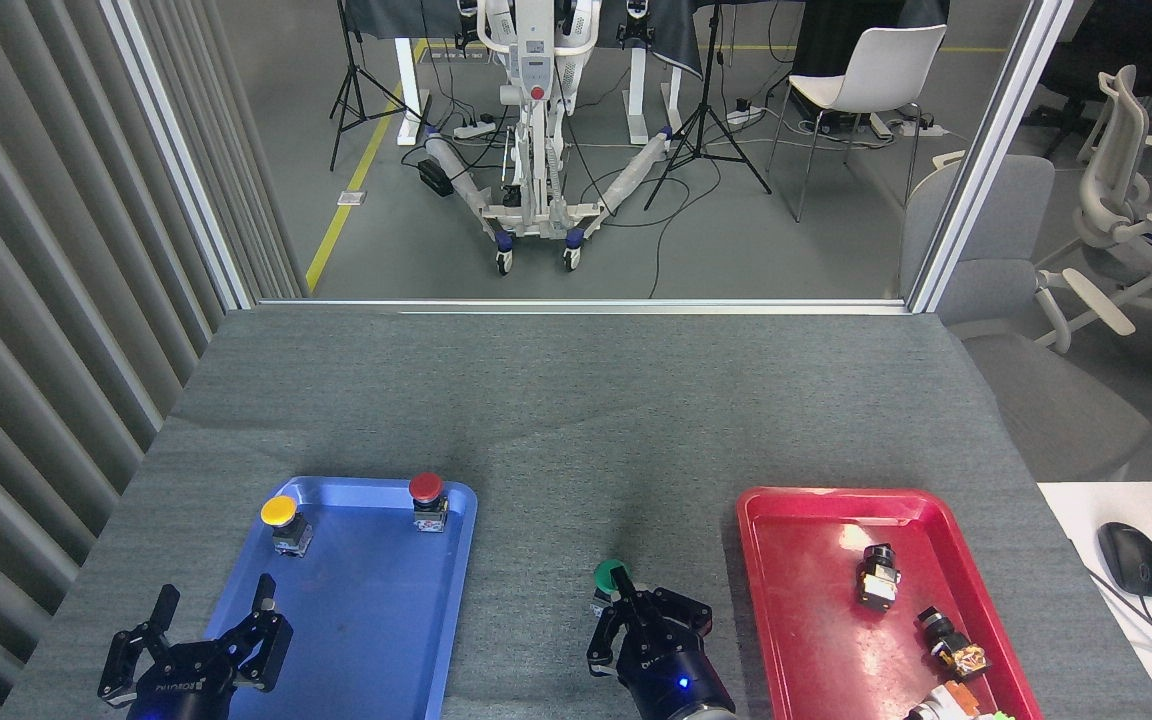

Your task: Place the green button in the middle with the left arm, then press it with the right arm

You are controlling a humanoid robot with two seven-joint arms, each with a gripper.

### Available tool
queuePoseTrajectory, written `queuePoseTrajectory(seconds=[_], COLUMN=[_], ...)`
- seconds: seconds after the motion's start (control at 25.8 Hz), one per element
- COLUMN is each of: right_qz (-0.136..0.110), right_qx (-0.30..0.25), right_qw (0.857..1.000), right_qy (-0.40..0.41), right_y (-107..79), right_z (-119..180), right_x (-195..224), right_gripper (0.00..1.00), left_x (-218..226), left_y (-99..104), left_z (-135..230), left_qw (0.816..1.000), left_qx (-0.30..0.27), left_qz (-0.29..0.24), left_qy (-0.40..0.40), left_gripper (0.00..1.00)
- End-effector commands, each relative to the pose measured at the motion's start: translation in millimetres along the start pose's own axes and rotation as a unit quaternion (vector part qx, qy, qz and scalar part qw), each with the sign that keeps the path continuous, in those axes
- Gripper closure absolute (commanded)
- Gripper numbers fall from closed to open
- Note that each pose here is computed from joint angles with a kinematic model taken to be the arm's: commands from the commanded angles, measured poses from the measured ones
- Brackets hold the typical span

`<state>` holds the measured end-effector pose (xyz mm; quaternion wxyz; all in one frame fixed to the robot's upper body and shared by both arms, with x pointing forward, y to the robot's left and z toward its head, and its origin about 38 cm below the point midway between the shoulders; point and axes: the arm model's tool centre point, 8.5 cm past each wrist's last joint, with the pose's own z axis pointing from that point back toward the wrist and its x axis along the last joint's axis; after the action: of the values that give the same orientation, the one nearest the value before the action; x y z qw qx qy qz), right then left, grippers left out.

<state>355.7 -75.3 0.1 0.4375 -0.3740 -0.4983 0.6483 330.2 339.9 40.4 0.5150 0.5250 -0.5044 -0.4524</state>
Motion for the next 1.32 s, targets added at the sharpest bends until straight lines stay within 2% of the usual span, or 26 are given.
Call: queuePoseTrajectory(seconds=[0.0, 0.08, 0.35, 0.58, 0.74, 0.93, 0.97, 1.01, 1.12, 1.16, 1.28], right_qz=[-0.001, -0.002, -0.004, -0.019, -0.020, -0.017, -0.018, -0.023, -0.065, -0.070, -0.057], right_qx=[0.015, 0.023, 0.022, -0.009, -0.035, -0.049, -0.051, -0.050, -0.073, -0.085, -0.101], right_qw=[1.000, 1.000, 1.000, 1.000, 0.999, 0.999, 0.998, 0.998, 0.992, 0.990, 0.986], right_qy=[0.000, -0.001, 0.000, 0.002, 0.005, 0.008, 0.010, 0.018, 0.077, 0.090, 0.117], right_y=[9.4, 15.6, 16.1, -4.2, -23.1, -32.2, -31.5, -30.0, -26.2, -25.9, -26.0], right_z=[0, 1, 1, -3, -2, -1, 0, 0, 7, 10, 20], right_x=[1, 3, 3, 8, 5, 0, -3, -9, -55, -65, -93], right_gripper=[1.00, 1.00, 1.00, 1.00, 1.00, 1.00, 0.97, 0.77, 0.15, 0.01, 0.00], left_x=[-1, -2, -26, -29, -28, -25, -25, -23, -24, -25, -33], left_y=[0, -2, 0, -5, -7, -2, -1, 0, -1, 0, 2], left_z=[-3, -4, 0, -10, -9, -11, -12, -13, -13, -13, -11], left_qw=[1.000, 1.000, 0.999, 0.998, 0.999, 0.999, 1.000, 1.000, 1.000, 1.000, 1.000], left_qx=[0.000, -0.002, 0.002, -0.005, -0.007, 0.004, 0.004, 0.006, 0.001, 0.001, -0.001], left_qz=[-0.001, 0.000, 0.000, 0.006, 0.007, 0.007, 0.007, 0.009, 0.007, 0.005, -0.006], left_qy=[0.003, 0.007, 0.047, 0.055, 0.051, 0.034, 0.024, 0.016, 0.001, -0.004, -0.009], left_gripper=[0.01, 0.01, 0.01, 0.01, 0.01, 0.01, 0.01, 0.01, 0.01, 0.01, 0.01])
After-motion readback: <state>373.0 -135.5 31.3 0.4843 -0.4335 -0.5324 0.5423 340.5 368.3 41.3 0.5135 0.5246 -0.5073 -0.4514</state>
